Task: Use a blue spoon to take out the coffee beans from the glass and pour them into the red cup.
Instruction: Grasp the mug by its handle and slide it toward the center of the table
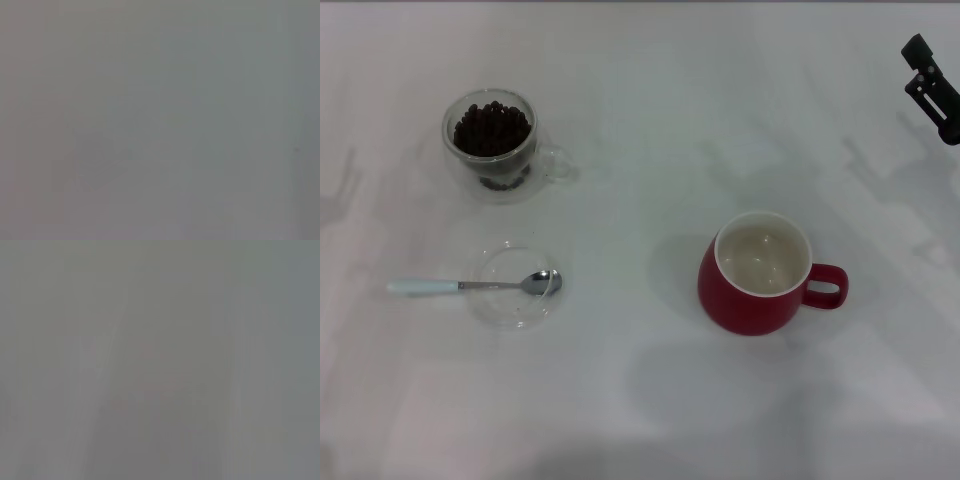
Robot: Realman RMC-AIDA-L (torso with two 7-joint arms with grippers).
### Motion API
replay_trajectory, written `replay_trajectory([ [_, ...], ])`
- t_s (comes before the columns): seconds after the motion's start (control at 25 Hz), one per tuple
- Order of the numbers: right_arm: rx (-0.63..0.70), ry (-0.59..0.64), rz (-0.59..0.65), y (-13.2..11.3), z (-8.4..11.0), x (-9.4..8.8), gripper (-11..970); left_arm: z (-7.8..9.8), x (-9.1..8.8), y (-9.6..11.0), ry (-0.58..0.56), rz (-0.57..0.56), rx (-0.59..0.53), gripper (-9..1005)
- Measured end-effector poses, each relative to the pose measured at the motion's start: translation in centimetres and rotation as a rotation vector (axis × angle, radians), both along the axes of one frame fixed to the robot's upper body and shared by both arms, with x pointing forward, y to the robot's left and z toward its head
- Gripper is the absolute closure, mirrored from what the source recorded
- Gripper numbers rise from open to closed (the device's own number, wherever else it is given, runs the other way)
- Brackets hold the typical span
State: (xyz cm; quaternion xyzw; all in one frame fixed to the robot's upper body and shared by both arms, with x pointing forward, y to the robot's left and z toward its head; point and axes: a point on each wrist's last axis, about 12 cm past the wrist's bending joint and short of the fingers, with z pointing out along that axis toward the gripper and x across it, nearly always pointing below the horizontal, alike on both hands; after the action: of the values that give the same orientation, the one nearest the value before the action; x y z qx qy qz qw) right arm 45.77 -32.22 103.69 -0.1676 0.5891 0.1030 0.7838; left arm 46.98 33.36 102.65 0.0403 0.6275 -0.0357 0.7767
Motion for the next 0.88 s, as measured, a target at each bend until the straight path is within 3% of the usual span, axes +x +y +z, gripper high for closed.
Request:
replay_trajectory([
  [0.52, -0.002, 0.004, 0.016, 0.1, 0.0, 0.0, 131, 0.0, 0.0, 0.0, 0.003, 0.001, 0.000, 149],
  [0.88, 0.051, 0.149, 0.108, -1.8, -1.2, -3.6, 131, 0.0, 0.1, 0.0, 0.005, 0.002, 0.000, 148],
])
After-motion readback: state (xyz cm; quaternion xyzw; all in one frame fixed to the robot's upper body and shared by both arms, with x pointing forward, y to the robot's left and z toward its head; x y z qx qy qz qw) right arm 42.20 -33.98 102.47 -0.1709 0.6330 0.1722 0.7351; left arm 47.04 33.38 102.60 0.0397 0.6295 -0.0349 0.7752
